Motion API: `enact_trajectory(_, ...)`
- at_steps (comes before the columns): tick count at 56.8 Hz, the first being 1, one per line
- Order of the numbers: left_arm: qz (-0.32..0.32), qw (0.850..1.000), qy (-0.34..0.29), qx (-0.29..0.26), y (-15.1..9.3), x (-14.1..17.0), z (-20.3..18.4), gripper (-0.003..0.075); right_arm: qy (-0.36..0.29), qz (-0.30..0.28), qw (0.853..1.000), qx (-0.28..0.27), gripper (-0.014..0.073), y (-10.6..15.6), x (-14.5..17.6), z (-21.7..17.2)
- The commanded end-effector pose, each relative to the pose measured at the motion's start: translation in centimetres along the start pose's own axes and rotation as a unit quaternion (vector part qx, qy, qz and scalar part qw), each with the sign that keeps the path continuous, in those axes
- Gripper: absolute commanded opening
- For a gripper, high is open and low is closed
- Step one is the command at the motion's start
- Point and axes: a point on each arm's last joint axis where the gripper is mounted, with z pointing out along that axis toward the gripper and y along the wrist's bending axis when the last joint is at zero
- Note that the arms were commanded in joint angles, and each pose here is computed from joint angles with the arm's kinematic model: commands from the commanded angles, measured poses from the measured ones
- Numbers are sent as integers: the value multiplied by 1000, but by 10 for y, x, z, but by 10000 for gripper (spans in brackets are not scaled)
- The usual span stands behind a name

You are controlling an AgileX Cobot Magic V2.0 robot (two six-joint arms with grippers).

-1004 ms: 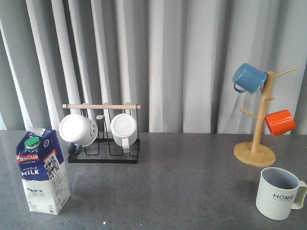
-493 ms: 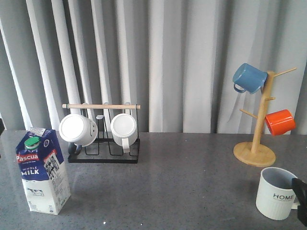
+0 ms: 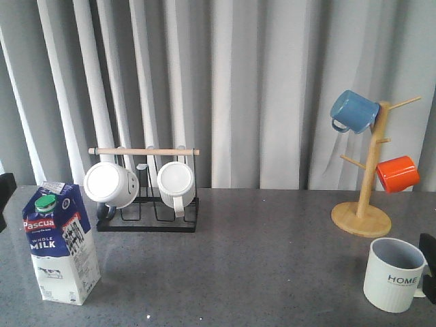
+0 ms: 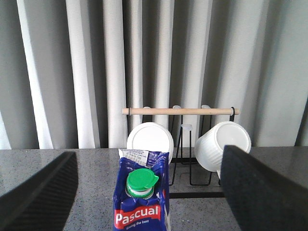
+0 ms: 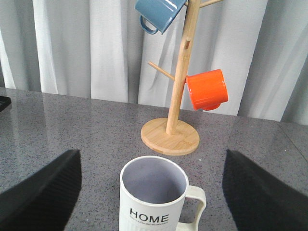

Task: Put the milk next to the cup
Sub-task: 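Lower the right gripper to the white HOME mug and grasp it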

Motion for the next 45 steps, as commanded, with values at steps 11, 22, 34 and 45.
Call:
enact_trajectory(11, -1, 999, -52, 12, -3, -18, -3, 587, -7, 32, 998, 59, 559, -23, 1, 23)
enact_trajectory(22, -1, 999, -52, 12, -3, -18, -3, 587, 26, 16, 997, 75, 559, -43, 26, 48)
enact_trajectory(34, -1, 999, -52, 12, -3, -18, -3, 587, 43, 17, 995, 85, 559, -60, 50, 69)
enact_trajectory(45, -1, 999, -52, 12, -3, -18, -3, 587, 35, -14, 998, 58, 559, -56, 64, 80)
